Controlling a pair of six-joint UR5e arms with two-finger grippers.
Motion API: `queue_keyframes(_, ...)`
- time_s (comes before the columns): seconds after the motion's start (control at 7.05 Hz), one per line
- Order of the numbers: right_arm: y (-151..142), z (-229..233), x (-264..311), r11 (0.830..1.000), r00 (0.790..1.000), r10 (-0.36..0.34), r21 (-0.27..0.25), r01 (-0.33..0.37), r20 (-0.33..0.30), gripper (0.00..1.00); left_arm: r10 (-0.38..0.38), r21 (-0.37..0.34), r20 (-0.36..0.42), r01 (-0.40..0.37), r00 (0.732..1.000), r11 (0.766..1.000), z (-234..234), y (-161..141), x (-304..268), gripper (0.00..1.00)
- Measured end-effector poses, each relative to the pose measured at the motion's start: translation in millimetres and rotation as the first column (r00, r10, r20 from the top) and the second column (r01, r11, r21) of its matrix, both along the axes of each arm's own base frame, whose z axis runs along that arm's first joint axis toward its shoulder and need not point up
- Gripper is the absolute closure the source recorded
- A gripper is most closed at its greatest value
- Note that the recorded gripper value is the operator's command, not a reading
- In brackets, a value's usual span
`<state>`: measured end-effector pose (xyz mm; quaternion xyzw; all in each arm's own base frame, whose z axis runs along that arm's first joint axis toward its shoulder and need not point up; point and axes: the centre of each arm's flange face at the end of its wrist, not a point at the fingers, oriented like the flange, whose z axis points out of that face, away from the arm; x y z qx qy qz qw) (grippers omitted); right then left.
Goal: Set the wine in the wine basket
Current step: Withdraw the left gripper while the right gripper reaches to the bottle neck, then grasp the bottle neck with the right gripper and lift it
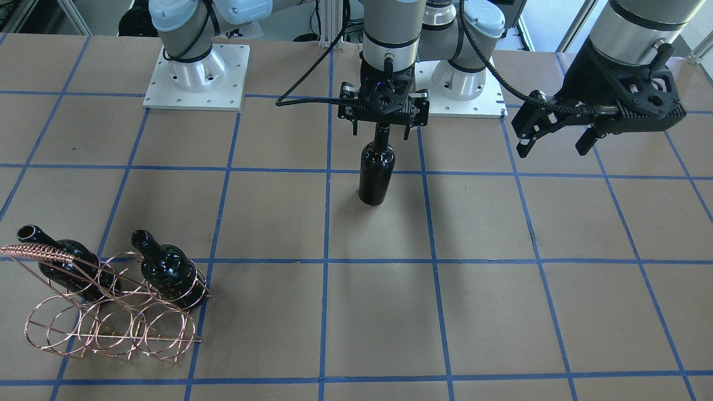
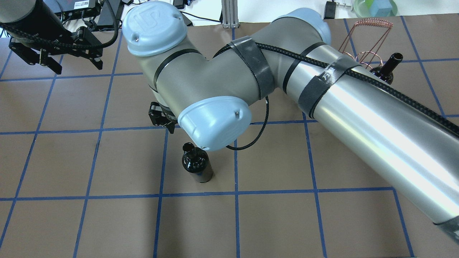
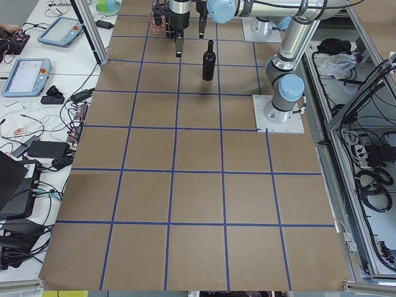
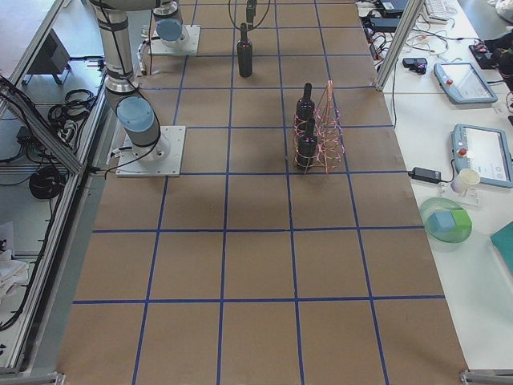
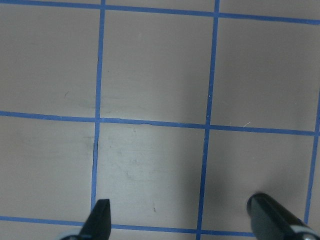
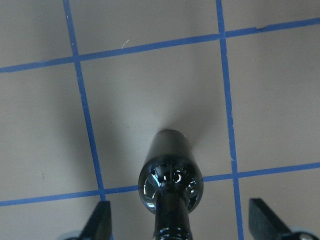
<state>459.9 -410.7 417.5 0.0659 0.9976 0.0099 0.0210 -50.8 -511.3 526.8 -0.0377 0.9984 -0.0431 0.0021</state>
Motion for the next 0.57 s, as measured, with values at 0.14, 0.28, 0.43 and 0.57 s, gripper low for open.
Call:
queue_keyframes(0.14, 3, -10, 3, 1.000, 1.000, 0.002, 0.021, -0.002, -0.005, 0.12, -0.009, 0.002, 0.002, 0.009, 1.000, 1.000, 0, 1, 0, 0.00)
queue_keyframes(0.28, 7, -19, 4, 0.999, 1.000, 0.005, 0.037, -0.005, -0.013, 0.15, -0.014, 0.002, 0.003, 0.014, 1.000, 1.000, 0, 1, 0, 0.00)
queue_keyframes(0.43, 10, -26, 5, 0.999, 1.000, 0.008, 0.048, -0.007, -0.020, 0.26, -0.016, 0.004, 0.003, 0.016, 1.000, 1.000, -1, 1, 0, 0.00)
queue_keyframes(0.57, 11, -30, 5, 0.998, 1.000, 0.010, 0.058, -0.009, -0.019, 0.58, -0.017, 0.005, 0.003, 0.017, 1.000, 1.000, -1, 1, 0, 0.00)
